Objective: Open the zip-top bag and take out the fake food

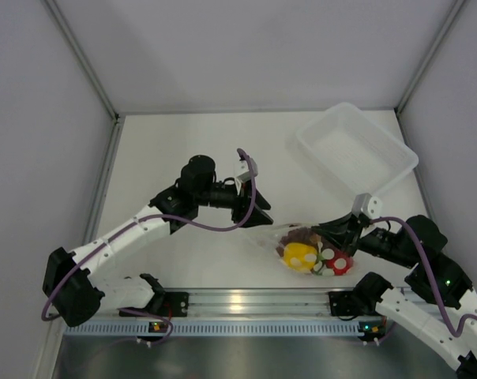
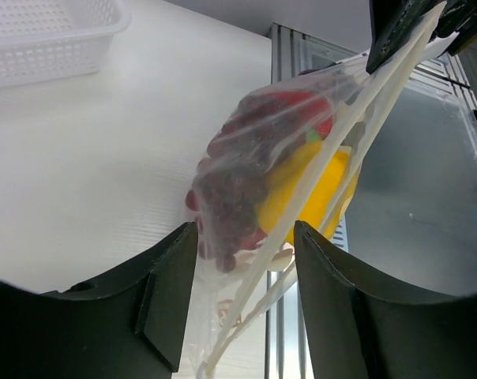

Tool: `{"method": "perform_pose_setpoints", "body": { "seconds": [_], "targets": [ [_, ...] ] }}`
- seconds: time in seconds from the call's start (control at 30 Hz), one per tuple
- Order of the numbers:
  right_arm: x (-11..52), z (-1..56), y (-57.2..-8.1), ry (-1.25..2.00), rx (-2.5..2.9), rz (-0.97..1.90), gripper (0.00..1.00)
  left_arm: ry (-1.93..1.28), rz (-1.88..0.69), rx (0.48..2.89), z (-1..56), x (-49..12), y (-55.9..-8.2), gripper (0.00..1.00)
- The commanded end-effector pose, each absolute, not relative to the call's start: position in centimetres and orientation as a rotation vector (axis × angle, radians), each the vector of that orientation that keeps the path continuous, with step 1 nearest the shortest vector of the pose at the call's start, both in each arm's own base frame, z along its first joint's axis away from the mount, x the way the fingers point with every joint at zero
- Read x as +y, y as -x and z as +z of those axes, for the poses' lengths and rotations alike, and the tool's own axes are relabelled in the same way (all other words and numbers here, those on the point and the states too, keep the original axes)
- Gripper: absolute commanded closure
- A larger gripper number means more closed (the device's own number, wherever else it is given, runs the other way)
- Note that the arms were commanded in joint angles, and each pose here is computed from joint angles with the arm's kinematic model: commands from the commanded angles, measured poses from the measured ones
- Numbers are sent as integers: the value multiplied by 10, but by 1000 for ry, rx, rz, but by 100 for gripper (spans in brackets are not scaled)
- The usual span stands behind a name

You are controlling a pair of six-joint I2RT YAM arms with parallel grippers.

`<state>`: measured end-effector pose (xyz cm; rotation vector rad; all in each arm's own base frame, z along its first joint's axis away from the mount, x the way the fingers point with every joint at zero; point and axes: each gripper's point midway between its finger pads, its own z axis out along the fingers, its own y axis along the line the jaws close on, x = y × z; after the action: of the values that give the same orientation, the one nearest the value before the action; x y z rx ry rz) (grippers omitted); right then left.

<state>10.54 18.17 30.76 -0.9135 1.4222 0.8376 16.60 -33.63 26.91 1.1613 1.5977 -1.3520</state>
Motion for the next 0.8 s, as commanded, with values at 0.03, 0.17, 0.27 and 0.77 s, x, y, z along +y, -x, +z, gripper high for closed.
{"method": "perform_pose_setpoints", "body": {
  "seconds": [0.03, 0.17, 0.27, 0.77],
  "targets": [
    [184, 355, -104, 874, 1231, 845, 100, -1213, -1418, 1519, 280, -338, -155, 43],
    [184, 354, -105, 870, 1234, 845, 100, -1269, -1488, 1491, 273, -338, -143, 43],
    [185, 354, -104, 874, 1234, 849, 100, -1261, -1488, 1489, 272, -339, -143, 43],
    [187, 350, -102, 897, 1236, 860, 100, -1164, -1396, 1532, 277, -344, -166, 45]
  ]
}}
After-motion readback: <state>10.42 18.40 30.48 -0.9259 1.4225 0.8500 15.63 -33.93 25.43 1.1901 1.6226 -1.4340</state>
